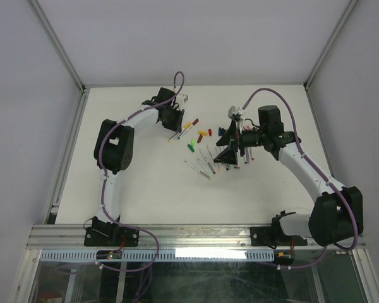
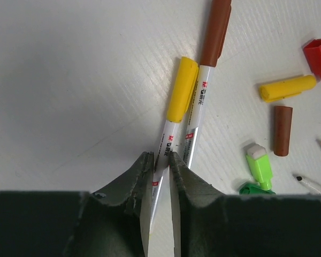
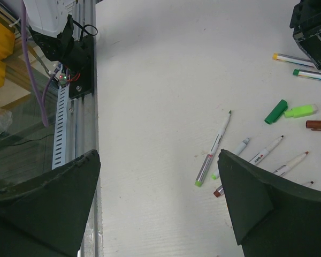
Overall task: Open the pen caps
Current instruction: Pick up the pen from the center of the board.
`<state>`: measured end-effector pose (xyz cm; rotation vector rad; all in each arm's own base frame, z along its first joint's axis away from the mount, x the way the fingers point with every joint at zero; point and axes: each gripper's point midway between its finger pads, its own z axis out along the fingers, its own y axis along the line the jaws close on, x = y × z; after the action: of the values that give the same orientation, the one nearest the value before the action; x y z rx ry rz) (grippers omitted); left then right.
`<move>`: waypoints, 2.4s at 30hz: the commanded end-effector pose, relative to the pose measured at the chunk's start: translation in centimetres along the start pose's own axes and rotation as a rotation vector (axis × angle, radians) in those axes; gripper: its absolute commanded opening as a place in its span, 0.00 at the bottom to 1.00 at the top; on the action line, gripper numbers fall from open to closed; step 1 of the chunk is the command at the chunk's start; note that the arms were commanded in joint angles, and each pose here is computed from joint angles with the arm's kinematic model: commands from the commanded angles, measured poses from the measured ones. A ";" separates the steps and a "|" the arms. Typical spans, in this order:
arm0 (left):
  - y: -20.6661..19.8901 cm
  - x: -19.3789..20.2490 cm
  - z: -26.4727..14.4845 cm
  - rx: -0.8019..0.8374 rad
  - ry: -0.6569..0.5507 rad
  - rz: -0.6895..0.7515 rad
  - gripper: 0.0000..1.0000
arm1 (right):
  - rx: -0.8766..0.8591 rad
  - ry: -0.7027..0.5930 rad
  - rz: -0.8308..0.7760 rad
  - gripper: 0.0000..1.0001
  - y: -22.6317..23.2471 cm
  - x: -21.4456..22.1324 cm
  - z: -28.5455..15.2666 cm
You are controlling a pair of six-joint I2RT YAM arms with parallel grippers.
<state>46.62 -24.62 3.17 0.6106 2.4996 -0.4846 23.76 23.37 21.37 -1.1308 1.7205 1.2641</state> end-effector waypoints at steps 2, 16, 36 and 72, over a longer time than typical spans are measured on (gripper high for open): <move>0.7 -0.9 -0.7 -0.062 -0.026 0.028 0.15 | -0.015 -0.036 -0.052 0.93 0.0 -1.9 -0.2; 3.9 4.1 -5.3 -0.349 -0.011 -0.091 0.11 | -0.035 -0.025 -0.016 0.92 -0.2 -1.4 0.1; 3.0 4.0 -5.3 -0.311 -0.036 -0.098 0.00 | -0.049 -0.017 0.034 0.90 -0.2 -0.4 1.3; -17.2 4.6 -24.0 0.590 -1.115 -0.577 0.00 | -0.101 -0.114 0.217 0.80 1.7 1.3 8.7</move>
<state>24.17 -27.26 20.47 -0.1305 1.5256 -1.3120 22.92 31.04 15.57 -0.8596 1.8779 1.5124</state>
